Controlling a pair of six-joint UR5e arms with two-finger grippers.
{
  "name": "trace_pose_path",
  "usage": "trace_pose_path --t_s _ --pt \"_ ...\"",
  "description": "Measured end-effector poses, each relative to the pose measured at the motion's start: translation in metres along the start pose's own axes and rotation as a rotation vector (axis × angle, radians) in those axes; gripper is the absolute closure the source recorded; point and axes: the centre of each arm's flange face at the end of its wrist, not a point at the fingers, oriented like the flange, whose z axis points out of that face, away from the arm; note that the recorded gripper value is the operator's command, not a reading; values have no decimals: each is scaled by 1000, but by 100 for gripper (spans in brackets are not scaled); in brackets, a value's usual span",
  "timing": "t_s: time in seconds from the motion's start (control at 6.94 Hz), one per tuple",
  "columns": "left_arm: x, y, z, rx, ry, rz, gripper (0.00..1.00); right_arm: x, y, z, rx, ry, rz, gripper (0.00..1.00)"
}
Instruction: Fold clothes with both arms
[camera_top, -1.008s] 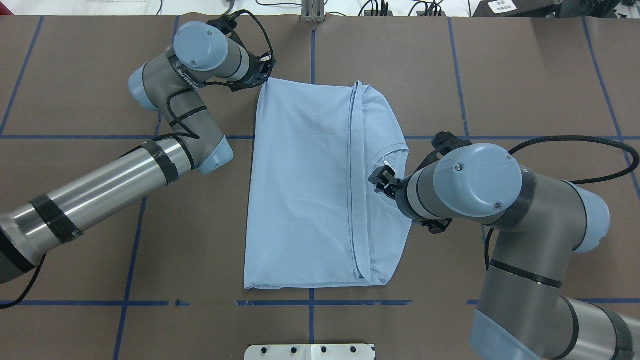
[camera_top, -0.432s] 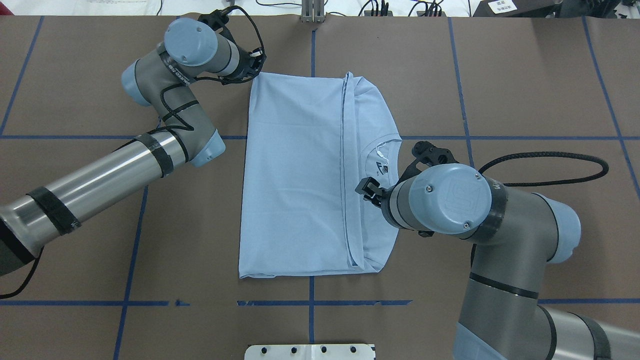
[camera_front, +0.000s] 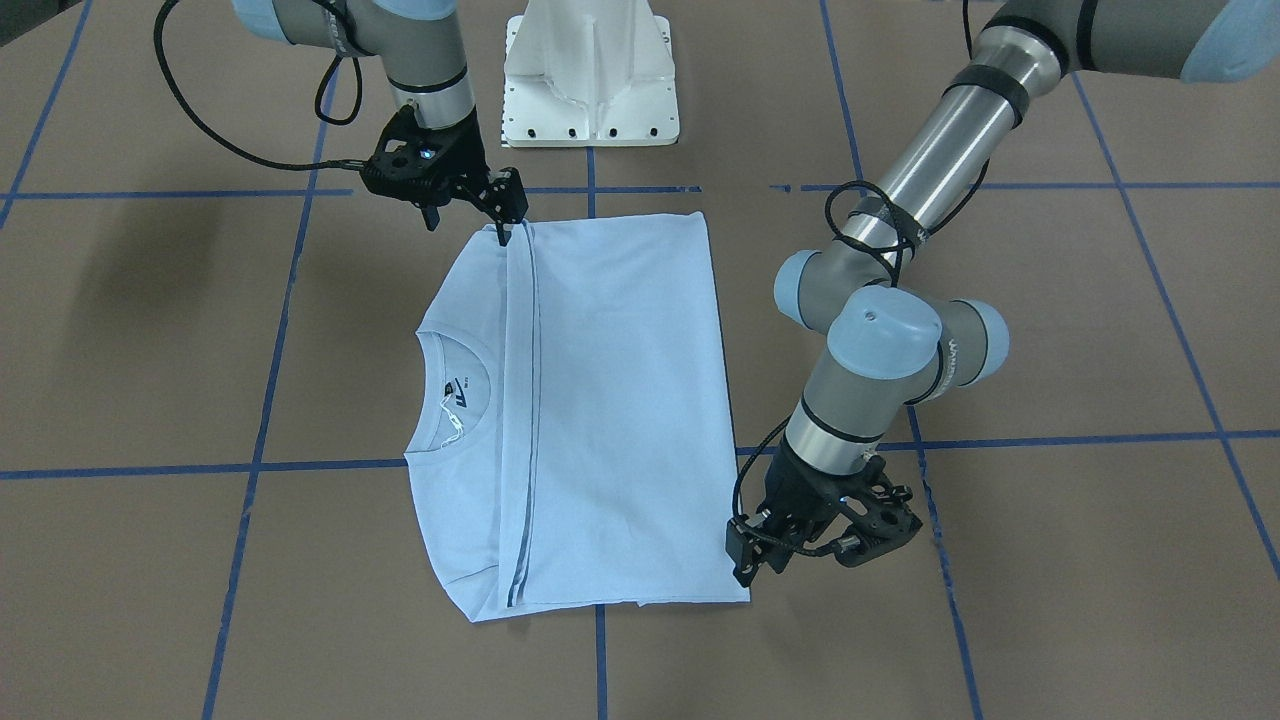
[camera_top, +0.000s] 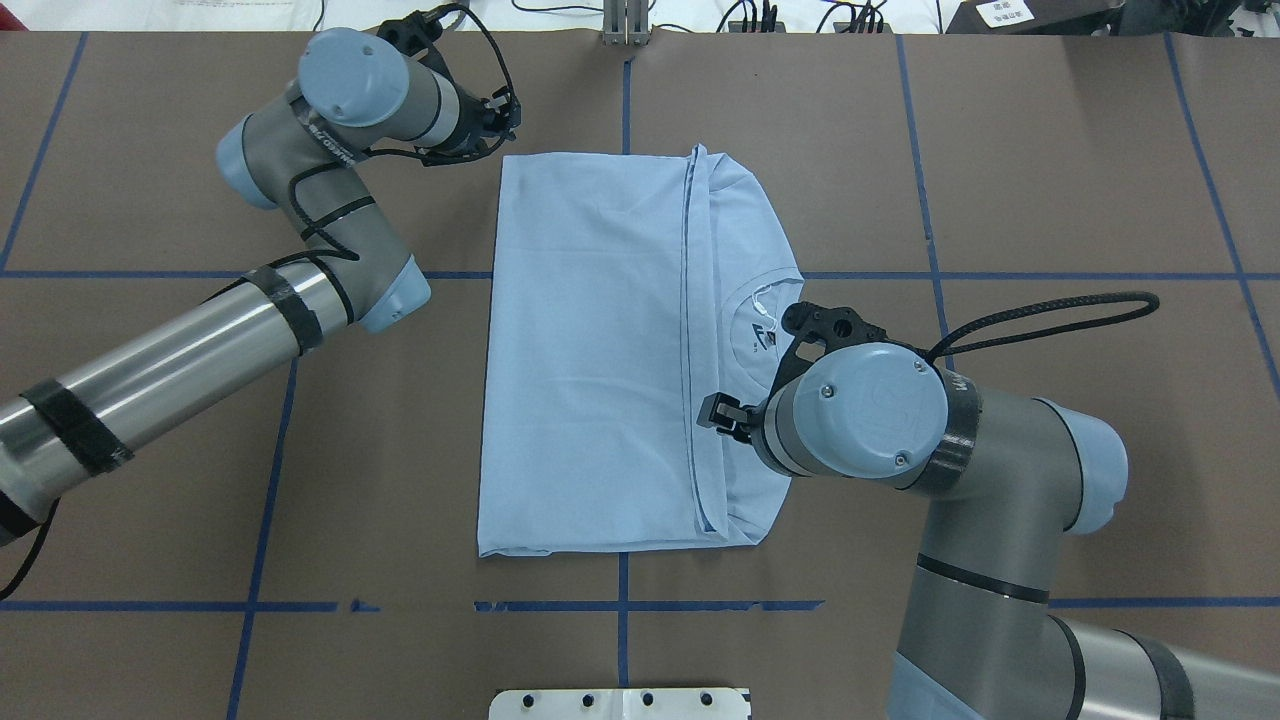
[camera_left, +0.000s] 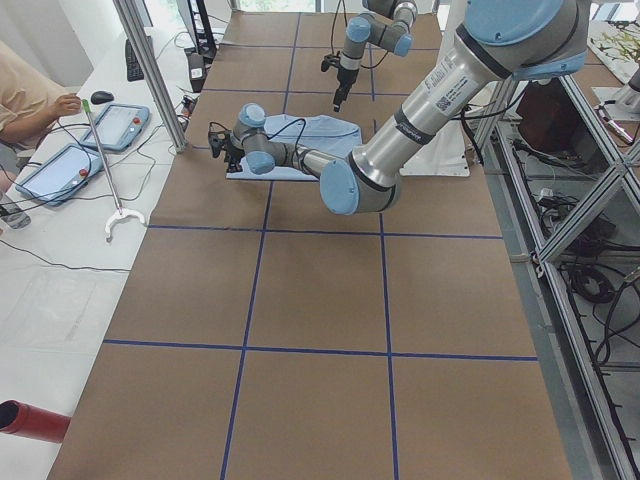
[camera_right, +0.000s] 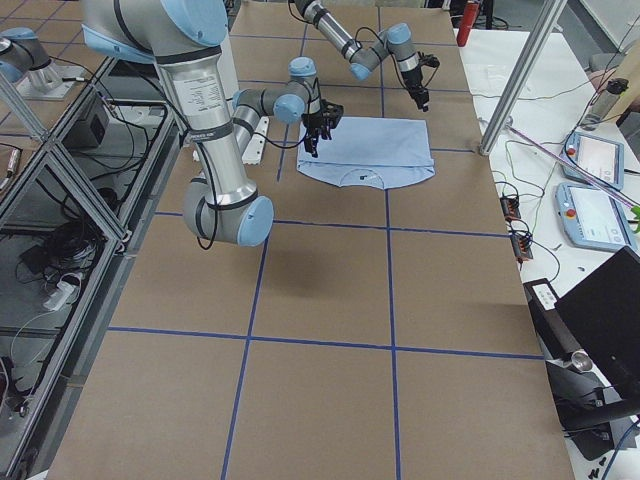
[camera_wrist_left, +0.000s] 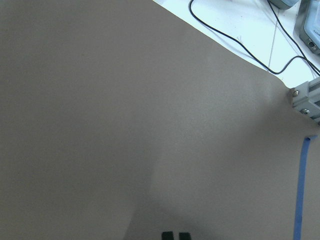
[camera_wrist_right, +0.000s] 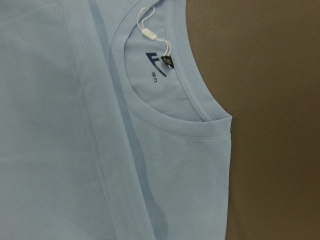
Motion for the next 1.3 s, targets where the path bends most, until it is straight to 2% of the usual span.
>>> trace_pose_path --t_s 0.29,0.86,1.01,1.3 --pt "-24 9 -21 -42 23 6 42 -18 10 22 -112 33 -150 0" --pt "-38 11 -31 -48 30 6 41 -58 15 63 -220 178 -404 1" --pt "-40 11 -33 -48 31 5 41 -65 15 73 -243 212 -445 1" --pt "-40 12 -34 -48 33 3 40 -68 17 86 -274 248 -473 1"
